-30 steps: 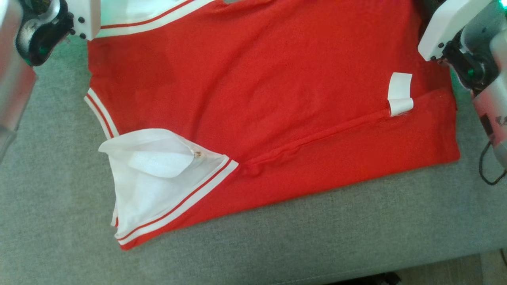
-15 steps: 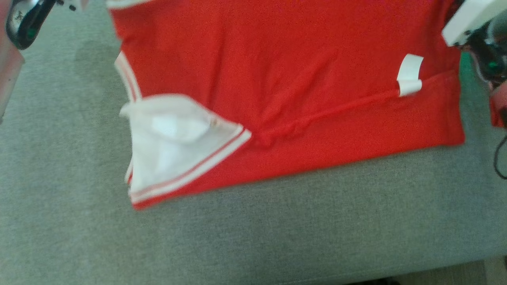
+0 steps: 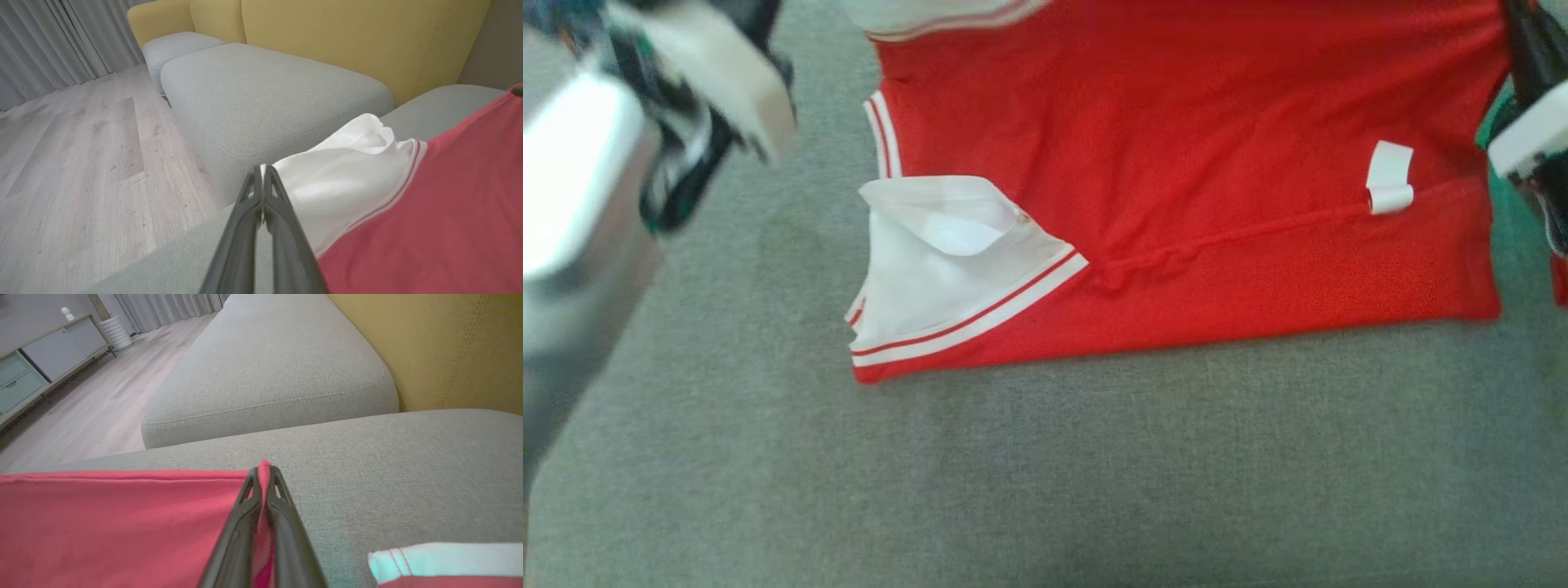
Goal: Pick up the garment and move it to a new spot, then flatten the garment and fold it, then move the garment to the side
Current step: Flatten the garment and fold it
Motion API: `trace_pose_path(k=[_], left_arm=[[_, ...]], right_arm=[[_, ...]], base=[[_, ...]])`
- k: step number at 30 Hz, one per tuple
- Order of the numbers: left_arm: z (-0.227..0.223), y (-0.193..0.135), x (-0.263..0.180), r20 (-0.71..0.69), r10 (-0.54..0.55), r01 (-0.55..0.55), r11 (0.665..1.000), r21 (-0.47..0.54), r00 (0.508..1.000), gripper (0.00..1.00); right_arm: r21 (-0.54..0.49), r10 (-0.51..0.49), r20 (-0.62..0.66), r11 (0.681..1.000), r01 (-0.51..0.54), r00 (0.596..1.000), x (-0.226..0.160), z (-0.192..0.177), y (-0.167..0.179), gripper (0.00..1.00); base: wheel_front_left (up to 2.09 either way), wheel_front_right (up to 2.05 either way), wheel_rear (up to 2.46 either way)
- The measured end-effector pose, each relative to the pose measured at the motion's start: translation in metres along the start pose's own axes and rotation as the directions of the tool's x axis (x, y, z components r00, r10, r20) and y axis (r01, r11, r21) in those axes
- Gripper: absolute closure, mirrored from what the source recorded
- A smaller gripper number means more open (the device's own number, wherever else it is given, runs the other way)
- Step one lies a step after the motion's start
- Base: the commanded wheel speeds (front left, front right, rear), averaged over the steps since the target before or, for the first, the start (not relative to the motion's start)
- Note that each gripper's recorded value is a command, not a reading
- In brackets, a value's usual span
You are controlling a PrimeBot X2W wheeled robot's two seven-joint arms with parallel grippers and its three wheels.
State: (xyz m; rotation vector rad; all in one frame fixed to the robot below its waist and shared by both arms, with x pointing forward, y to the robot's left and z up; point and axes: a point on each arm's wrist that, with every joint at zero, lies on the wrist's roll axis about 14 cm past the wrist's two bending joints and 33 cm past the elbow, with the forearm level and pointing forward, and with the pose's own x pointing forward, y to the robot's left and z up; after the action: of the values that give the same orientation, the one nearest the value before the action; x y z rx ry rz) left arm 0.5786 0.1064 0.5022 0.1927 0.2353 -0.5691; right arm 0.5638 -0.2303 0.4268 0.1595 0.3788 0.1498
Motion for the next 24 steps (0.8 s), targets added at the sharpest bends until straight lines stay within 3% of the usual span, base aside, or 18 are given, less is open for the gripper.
trace_pose_path(k=[7, 15, 24], left_arm=[[-0.015, -0.012, -0.047, -0.001, 0.035, -0.035, 0.998, -0.048, 0.999, 1.00], [-0.057, -0.059, -0.104, -0.055, 0.045, -0.055, 0.980, -0.192, 0.997, 1.00], [-0.081, -0.087, -0.133, -0.103, 0.048, -0.076, 0.954, -0.291, 0.994, 1.00]], right_arm=[[0.004, 0.032, 0.025, 0.999, -0.032, 0.999, -0.017, -0.004, 0.010, 1.00], [0.043, 0.047, -0.013, 0.998, -0.046, 0.999, -0.047, -0.038, 0.015, 1.00], [0.091, 0.033, -0.048, 0.995, -0.029, 0.998, -0.078, -0.069, 0.010, 1.00]], base=[[0.00, 0.00, 0.00], [0.00, 0.00, 0.00], [0.00, 0.00, 0.00]])
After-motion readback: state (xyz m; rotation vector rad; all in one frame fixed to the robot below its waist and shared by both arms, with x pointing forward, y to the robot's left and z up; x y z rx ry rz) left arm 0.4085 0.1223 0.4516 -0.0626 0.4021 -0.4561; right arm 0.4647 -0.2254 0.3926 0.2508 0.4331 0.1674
